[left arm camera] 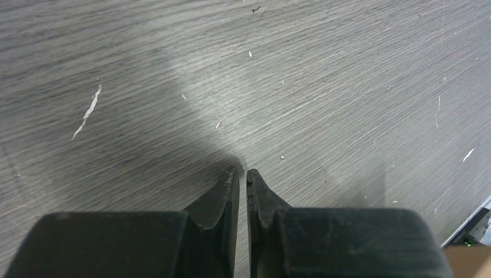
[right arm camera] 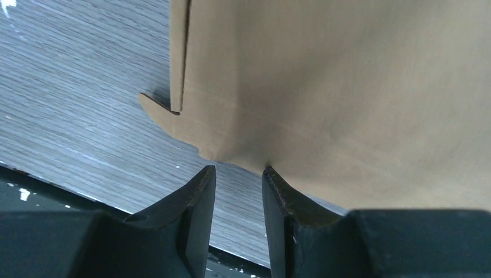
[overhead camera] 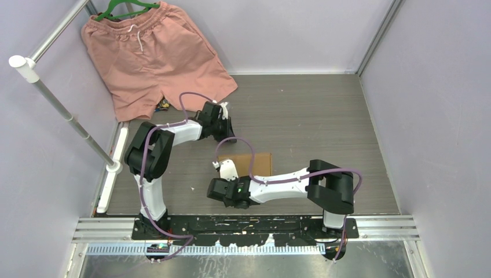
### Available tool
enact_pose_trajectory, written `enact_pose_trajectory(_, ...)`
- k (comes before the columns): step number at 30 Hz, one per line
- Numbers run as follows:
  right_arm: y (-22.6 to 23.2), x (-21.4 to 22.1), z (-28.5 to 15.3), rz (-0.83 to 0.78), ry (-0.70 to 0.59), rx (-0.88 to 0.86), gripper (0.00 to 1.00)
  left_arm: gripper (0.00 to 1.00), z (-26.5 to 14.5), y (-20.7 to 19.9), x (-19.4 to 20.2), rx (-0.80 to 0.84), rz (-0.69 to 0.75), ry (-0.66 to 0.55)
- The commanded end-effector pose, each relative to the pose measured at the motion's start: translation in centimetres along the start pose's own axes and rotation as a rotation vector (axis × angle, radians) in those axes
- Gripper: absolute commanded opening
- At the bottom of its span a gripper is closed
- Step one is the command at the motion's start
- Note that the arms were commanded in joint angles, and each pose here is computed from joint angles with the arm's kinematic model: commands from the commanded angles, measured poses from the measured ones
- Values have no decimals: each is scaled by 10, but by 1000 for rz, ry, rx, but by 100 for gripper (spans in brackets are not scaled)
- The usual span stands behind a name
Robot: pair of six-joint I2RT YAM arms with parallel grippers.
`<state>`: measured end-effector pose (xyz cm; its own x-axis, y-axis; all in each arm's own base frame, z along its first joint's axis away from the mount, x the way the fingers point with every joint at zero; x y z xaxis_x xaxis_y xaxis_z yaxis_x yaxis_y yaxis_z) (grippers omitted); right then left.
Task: Fold the paper box
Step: Close the paper box at the center of the board.
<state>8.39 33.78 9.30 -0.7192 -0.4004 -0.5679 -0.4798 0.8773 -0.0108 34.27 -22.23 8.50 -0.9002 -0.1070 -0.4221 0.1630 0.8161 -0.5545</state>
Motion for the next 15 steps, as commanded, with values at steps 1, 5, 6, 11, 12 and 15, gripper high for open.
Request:
enact_pose_trajectory(1,-5,-8,-4,44,-39,4,41,11,-6,-14,-15,40,30,-27)
enact_pose_trajectory(5,-14,-16,-18,55,-74,-6,42,11,-20,-22,-25,31,40,-48)
enact_pose_trajectory(6,-16,-18,-22,60,-83,-7,42,11,-24,-24,-29,30,43,-57)
enact_pose_trajectory(11,-28,-25,-38,70,-116,-13,43,11,-45,-32,-50,15,46,-106)
enact_pose_trajectory(12,-30,-26,-40,73,-120,-14,43,11,-48,-34,-54,14,49,-112)
enact_pose_trajectory(15,-39,-32,-48,82,-139,-13,43,11,-58,-41,-62,25,63,-119)
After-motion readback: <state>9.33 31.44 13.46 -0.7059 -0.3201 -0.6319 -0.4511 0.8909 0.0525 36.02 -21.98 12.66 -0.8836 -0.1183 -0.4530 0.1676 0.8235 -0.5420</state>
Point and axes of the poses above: each gripper's point midway between its finger pads, its own z axis out along the fingers, its own y axis along the line the jaws close on, x = y × z, the point moved 8 cm from there along -z, back along the fingers, and after that the axes turned 6 degrees about -z, right-handed, at the moved point
